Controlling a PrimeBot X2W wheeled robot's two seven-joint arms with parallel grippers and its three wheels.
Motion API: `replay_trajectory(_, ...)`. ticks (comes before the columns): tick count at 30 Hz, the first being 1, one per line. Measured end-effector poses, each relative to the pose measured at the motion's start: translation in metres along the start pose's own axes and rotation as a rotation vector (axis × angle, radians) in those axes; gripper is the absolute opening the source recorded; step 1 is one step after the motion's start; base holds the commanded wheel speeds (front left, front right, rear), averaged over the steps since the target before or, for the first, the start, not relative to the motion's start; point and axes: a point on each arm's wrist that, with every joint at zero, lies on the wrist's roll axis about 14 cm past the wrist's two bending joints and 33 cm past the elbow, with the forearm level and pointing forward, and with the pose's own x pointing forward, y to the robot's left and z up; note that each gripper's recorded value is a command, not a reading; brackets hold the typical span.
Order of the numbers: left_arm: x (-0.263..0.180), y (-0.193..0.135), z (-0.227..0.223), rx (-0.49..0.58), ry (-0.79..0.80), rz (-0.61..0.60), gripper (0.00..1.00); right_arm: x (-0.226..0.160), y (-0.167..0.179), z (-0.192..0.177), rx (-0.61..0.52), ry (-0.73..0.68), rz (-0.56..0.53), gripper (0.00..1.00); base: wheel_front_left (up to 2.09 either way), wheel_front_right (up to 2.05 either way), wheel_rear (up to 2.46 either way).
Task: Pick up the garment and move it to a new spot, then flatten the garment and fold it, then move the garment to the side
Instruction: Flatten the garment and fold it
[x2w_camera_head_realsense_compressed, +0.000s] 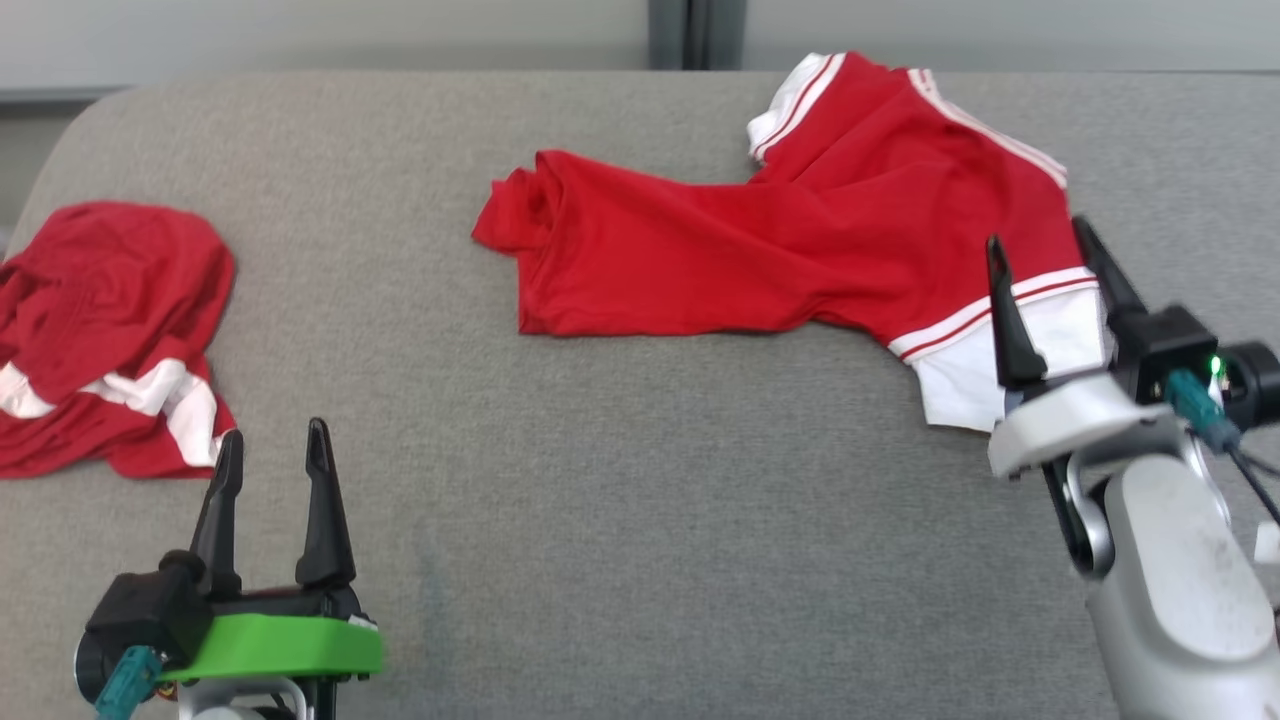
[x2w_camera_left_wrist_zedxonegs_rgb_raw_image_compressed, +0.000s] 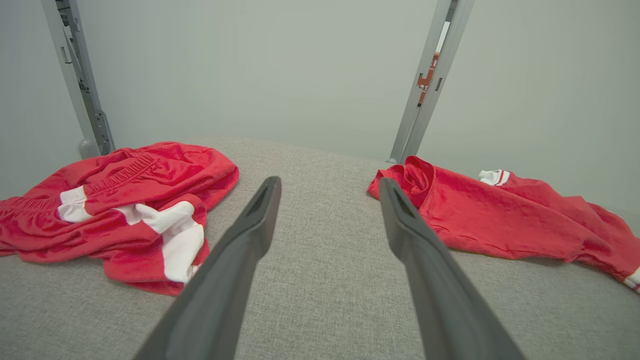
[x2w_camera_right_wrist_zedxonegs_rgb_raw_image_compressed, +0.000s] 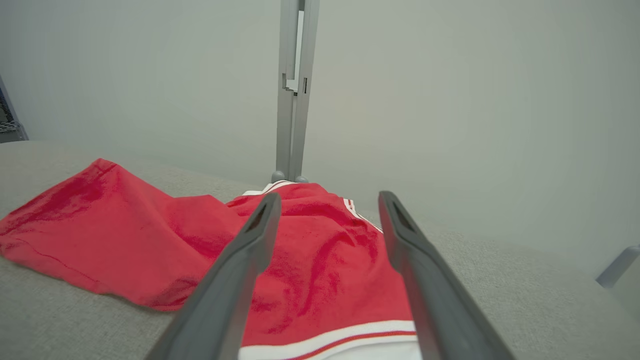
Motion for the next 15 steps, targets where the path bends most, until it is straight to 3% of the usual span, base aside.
replay_trajectory(9, -0.009, -0.025, 0.002, -0.009, -0.003, -0.080, 1.00, -0.072, -0.008, 0.008, 0.096, -0.006, -0.099, 1.00, 0.00, 0.00, 0.00)
replay_trajectory(15, -0.013, -0.039, 0.003, -0.017, -0.004, -0.125, 1.00, -0.097, -0.006, 0.011, 0.110, 0.003, -0.118, 1.00, 0.00, 0.00, 0.00)
